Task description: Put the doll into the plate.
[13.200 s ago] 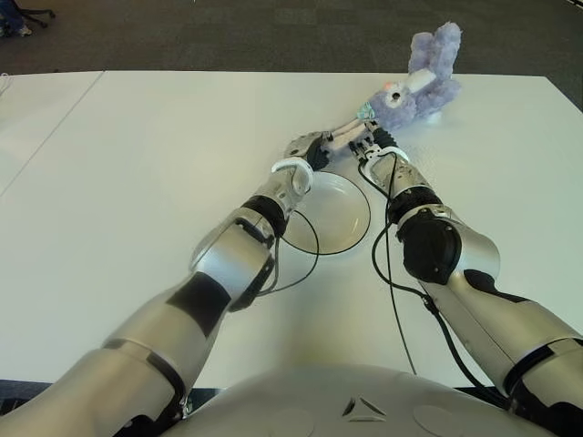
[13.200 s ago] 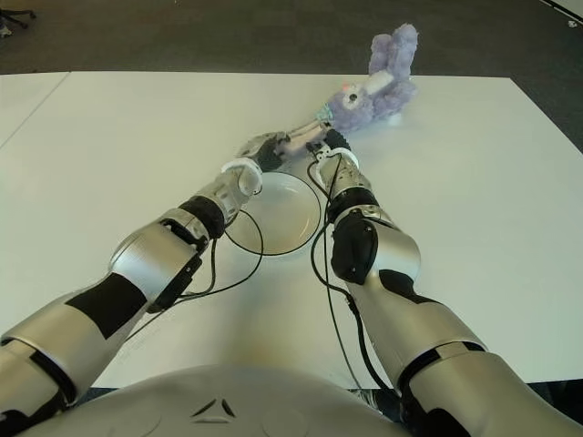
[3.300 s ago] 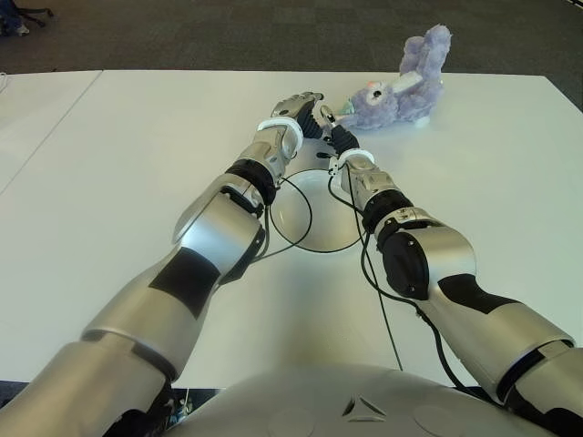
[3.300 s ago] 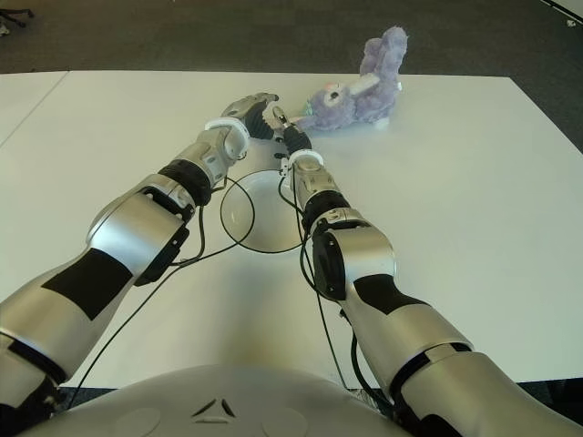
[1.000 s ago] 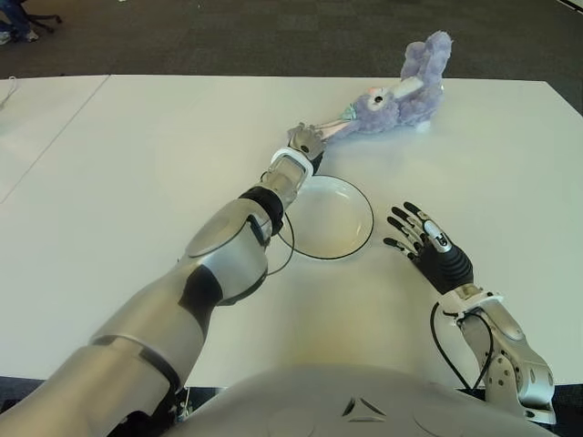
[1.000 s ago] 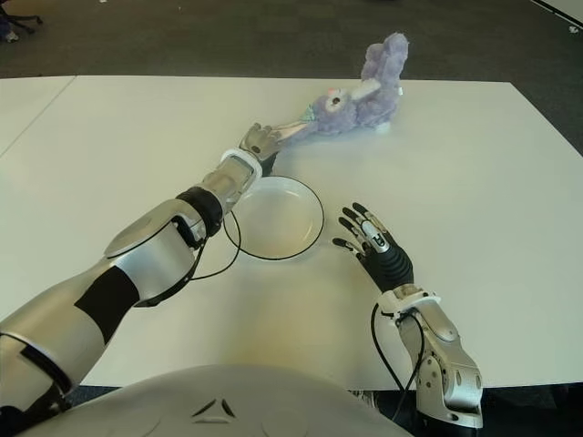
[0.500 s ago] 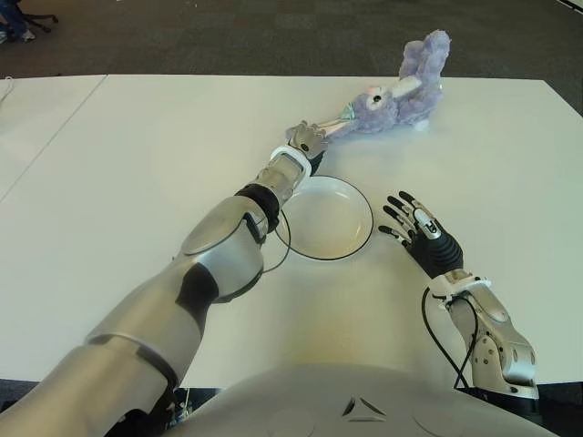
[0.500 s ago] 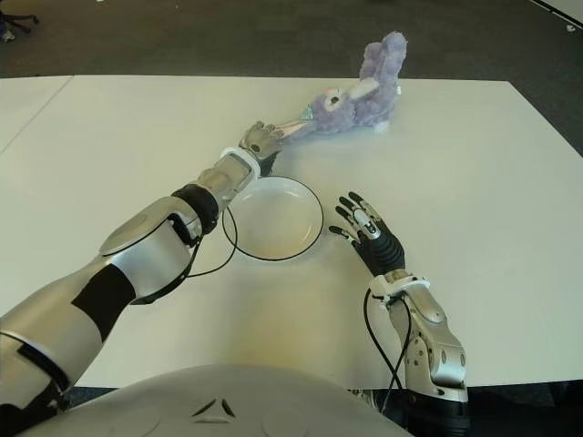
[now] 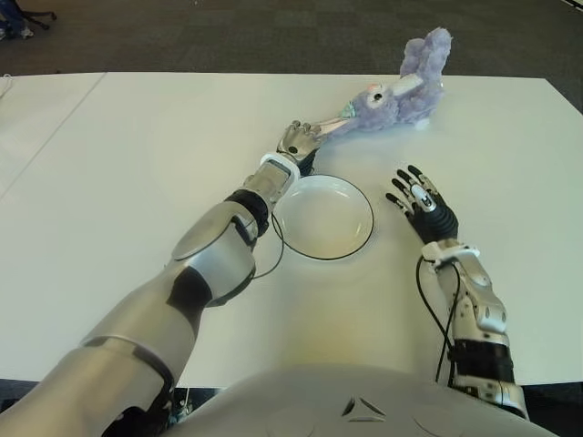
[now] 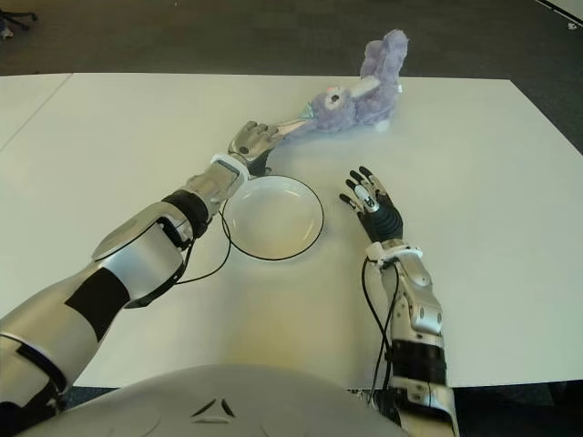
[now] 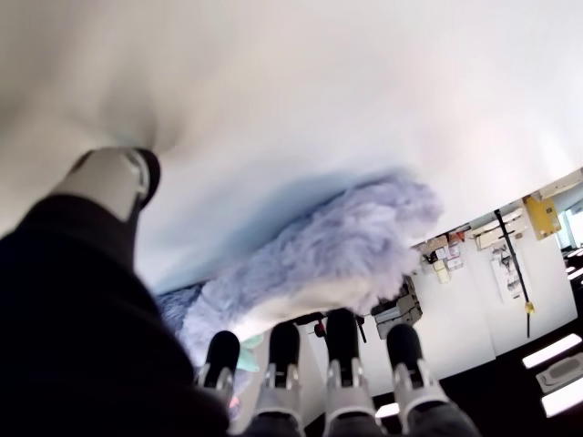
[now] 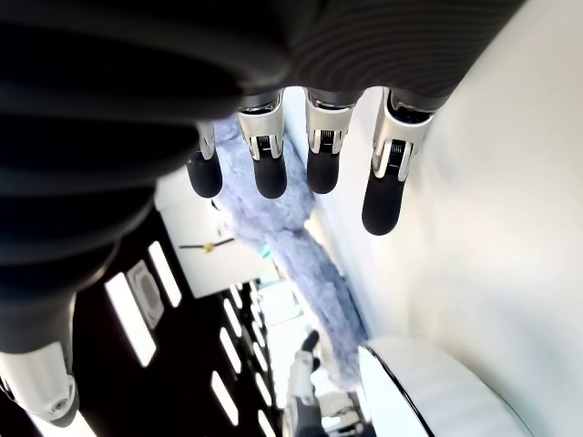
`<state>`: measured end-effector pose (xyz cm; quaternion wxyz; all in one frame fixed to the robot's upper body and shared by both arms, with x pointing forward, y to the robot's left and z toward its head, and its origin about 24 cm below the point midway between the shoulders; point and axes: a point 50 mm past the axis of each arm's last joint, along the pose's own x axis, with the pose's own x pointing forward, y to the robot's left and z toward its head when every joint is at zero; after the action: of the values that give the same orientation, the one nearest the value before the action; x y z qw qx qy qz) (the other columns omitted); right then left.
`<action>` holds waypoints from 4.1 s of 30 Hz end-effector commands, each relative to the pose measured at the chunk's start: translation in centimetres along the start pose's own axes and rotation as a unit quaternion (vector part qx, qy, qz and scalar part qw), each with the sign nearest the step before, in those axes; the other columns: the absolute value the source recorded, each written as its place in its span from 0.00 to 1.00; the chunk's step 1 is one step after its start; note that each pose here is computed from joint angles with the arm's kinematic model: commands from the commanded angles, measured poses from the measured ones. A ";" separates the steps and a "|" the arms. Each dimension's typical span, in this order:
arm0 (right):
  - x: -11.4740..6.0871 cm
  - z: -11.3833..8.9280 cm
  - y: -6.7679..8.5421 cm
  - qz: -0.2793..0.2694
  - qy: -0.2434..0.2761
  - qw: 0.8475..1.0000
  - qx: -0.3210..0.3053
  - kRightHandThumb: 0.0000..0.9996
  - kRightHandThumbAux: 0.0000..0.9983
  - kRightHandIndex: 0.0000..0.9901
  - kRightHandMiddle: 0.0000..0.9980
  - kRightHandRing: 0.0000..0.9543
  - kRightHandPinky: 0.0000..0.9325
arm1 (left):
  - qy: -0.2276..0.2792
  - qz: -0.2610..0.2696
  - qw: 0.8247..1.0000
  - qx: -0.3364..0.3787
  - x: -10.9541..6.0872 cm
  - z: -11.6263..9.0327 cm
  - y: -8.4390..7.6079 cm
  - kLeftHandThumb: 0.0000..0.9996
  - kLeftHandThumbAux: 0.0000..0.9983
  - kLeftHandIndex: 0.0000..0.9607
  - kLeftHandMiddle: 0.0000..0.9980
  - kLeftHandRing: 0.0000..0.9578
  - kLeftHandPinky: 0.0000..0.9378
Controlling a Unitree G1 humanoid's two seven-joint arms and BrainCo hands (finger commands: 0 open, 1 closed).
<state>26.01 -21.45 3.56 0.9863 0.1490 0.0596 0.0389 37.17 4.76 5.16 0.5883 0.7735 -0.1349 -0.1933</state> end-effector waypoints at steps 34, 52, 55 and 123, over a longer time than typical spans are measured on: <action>10.6 -1.5 1.1 -0.139 0.169 0.969 -0.117 0.09 0.53 0.00 0.03 0.08 0.09 | 0.030 -0.003 0.994 -0.107 -2.0 0.5 -3.9 0.24 0.65 0.02 0.12 0.15 0.11; 10.6 -2.8 2.5 -0.126 0.201 0.956 -0.173 0.12 0.51 0.00 0.00 0.01 0.10 | 0.030 0.002 0.993 -0.111 -2.0 1.0 -4.0 0.20 0.66 0.00 0.10 0.12 0.06; 10.6 -2.8 2.5 -0.126 0.200 0.956 -0.172 0.12 0.51 0.00 0.00 0.01 0.10 | 0.030 0.002 0.994 -0.109 -2.0 0.9 -4.0 0.19 0.66 0.00 0.09 0.11 0.06; 9.8 -4.4 2.7 -0.111 0.209 0.956 -0.171 0.10 0.55 0.00 0.00 0.05 0.14 | 0.087 -0.026 0.996 -0.018 0.4 0.5 0.3 0.47 0.39 0.00 0.00 0.00 0.07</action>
<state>37.95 -17.86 4.12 0.9819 -0.0442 0.1755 -0.0560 37.33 4.78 5.11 0.6119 0.7767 -0.0619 -0.1359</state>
